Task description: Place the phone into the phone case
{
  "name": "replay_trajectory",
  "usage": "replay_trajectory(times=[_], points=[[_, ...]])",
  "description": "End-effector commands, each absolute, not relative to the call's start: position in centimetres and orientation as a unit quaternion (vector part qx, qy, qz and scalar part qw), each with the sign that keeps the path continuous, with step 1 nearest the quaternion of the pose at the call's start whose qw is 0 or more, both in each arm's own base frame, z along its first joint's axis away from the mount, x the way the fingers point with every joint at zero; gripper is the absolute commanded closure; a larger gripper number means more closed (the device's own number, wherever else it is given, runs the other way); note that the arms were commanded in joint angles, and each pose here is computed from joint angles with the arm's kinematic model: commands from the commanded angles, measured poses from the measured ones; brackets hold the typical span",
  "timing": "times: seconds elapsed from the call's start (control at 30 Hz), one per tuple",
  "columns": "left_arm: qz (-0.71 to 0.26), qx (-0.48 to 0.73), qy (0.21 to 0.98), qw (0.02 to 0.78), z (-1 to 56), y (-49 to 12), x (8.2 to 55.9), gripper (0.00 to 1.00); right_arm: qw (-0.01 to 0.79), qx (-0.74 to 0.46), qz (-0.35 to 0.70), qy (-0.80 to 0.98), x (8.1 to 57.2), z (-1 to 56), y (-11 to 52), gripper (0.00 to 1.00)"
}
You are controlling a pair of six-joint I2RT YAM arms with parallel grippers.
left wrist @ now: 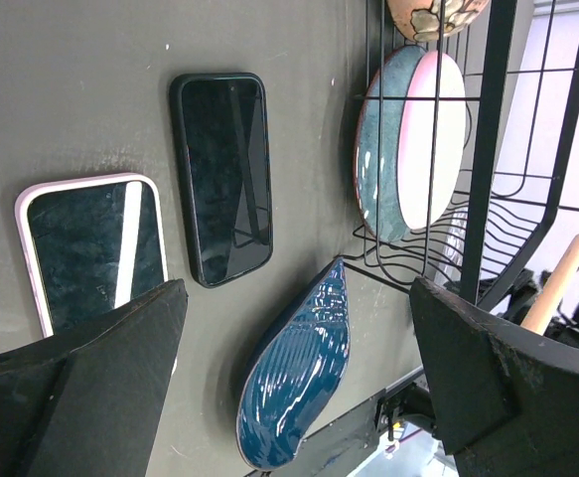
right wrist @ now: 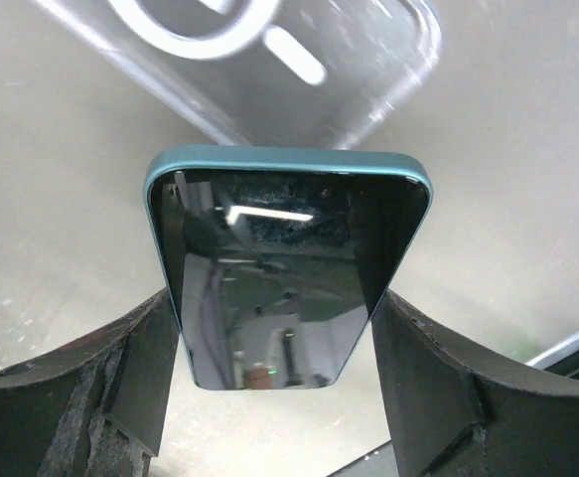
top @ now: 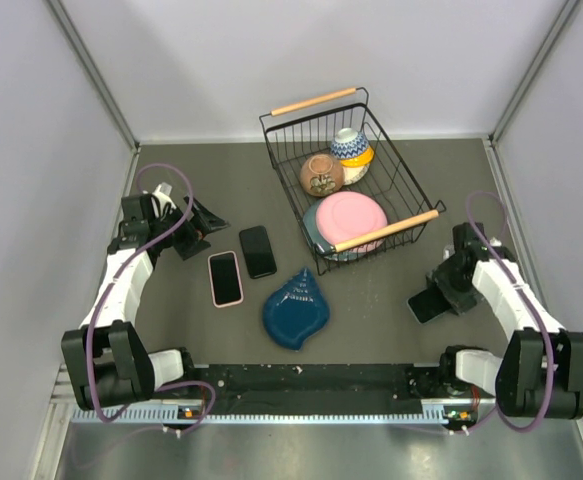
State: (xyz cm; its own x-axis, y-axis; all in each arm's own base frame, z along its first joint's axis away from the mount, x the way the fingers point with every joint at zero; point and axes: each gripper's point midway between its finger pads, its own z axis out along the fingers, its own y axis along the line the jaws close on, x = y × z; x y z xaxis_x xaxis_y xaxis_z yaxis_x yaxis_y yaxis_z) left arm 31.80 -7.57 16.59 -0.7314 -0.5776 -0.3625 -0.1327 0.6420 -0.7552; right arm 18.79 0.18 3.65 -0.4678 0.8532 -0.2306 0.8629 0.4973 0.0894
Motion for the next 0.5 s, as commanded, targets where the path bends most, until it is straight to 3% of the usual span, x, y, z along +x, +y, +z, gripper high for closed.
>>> replay_trajectory(times=[0.0,0.3,0.47], points=[[-0.385,-0.197,0.850,0.302,17.5,-8.0,32.4,0.01,0.245,0.382,-0.012,0.891,23.5,9.5,-1.3,0.73],[-0.405,-0.187,0.841,0.305,17.9,-8.6,32.1,0.01,0.314,0.247,-0.011,0.917,28.5,14.6,-5.6,0.80],[-0.409,-0.184,0.838,0.311,18.1,-8.7,31.9,0.01,0.372,0.104,-0.049,0.921,31.3,16.6,-7.1,0.82]])
